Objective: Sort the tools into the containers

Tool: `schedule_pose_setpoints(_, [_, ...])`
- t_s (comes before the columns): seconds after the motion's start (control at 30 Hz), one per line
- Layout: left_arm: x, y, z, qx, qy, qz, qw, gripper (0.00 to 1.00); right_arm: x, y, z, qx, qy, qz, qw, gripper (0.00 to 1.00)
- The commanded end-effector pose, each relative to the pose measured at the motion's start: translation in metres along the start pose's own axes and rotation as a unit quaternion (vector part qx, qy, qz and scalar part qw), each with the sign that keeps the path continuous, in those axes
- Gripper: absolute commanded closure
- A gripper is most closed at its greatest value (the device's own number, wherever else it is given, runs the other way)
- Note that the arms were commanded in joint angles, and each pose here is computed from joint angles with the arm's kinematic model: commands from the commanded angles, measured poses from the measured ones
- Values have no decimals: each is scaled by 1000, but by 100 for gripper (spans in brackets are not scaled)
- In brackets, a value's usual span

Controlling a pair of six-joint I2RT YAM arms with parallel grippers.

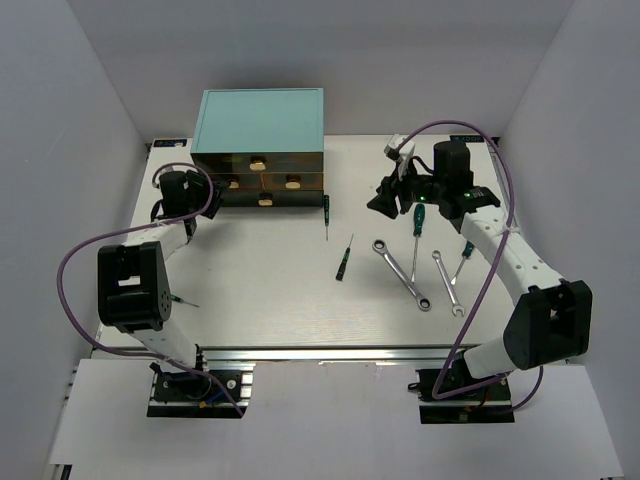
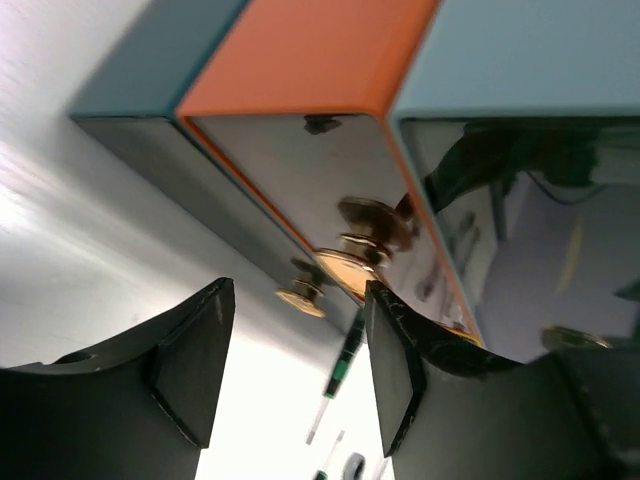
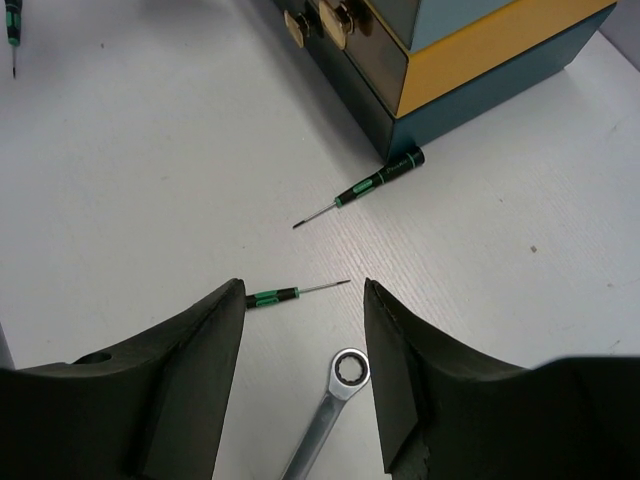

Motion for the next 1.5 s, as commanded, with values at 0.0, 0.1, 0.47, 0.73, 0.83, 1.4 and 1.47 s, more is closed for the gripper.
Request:
schedule_pose_setpoints(0.0, [4,14,-25,10,-53,-25,998,36,2,-3,0,5,3,0,1000,44])
schedule_pose_setpoints(0.1, [2,14,-23,24,-56,-29,998,36,0,-5,-2,3,4,4,1000,43])
schedule_pose_setpoints(0.47, [-21,15,-19,37,-33,-7,999,45,-1,-4,-6,1,-3,6,1000,43])
schedule_pose_setpoints(0.73, [-12,8,-12,44,-26,-3,999,64,0,-5,-6,2,-5,7,1000,43])
schedule_pose_setpoints(0.83, [2,3,-12,41,-29,-3,999,68,0,-7,-7,1,-6,9,1000,43])
schedule_pose_setpoints(1.4, [95,-42,22,5,16,4,1000,64,-6,-23,-6,-23,8,25,999,38])
schedule_pose_setpoints(1.47, [102,-43,23,3,18,1,1000,64,-7,-29,-5,-31,10,32,999,37])
Point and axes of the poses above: each gripper's point midway between its finger pads, its own x axis back along the fingers, its own z axis along the line the jaws close on, y = z × x, the point moved 2 cm from there along x, back along the fingers, and after that the axes turned 12 degrees about -x, right-handed, at the moved point
